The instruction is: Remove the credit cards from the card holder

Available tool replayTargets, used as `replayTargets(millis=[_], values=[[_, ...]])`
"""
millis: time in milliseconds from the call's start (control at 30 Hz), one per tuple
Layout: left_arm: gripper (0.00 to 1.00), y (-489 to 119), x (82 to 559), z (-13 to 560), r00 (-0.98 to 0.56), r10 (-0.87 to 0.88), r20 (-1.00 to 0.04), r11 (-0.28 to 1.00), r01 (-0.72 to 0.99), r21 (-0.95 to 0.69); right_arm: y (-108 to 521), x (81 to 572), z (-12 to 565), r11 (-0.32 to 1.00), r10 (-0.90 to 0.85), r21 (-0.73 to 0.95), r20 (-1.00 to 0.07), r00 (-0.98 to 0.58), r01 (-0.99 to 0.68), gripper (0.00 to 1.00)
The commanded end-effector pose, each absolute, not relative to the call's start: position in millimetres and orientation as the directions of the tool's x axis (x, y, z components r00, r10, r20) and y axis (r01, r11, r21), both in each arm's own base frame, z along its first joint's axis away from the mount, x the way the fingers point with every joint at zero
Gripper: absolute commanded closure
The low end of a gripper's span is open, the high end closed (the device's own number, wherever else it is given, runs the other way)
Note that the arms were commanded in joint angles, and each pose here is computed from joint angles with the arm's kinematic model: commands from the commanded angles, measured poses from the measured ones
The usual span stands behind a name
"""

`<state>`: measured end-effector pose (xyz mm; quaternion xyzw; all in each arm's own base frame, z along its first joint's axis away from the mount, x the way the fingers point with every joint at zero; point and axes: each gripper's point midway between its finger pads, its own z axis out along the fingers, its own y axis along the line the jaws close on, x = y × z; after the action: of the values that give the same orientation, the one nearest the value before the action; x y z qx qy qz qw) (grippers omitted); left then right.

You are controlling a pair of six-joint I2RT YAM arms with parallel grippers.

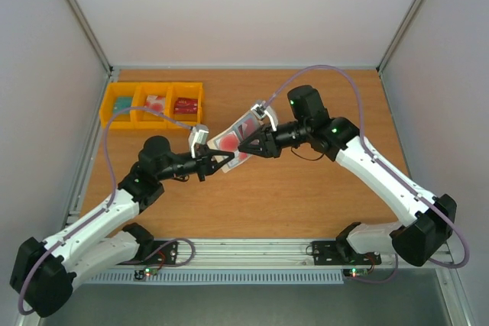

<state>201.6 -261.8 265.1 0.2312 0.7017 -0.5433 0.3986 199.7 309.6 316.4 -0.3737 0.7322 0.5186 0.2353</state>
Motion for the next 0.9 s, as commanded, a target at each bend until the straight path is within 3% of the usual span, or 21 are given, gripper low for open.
replayTargets(millis=[0, 400, 733, 867], values=[[1.0, -266, 184, 303, -0.434, -0.13, -0.892, 0.173, 0.876, -0.451, 304, 200, 327, 0.207, -0.304, 0.504, -0.781, -0.545, -0.838, 0.78], [1.0, -277, 170, 314, -0.357, -0.08, -0.931, 0.059, 0.93, -0.362, 293, 201, 306, 0.265, -0.362, 0.444, -0.777, -0.515, -0.856, 0.83], [1.0, -288, 173, 314, -0.375, -0.082, -0.923, 0.053, 0.923, -0.38, 304, 159, 321, -0.02, -0.371, 0.562, -0.772, -0.516, -0.827, 0.91], [1.0, -288, 177, 307, -0.414, -0.084, -0.906, 0.068, 0.905, -0.42, 299, 150, 322, -0.035, -0.353, 0.552, -0.786, -0.507, -0.833, 0.97]])
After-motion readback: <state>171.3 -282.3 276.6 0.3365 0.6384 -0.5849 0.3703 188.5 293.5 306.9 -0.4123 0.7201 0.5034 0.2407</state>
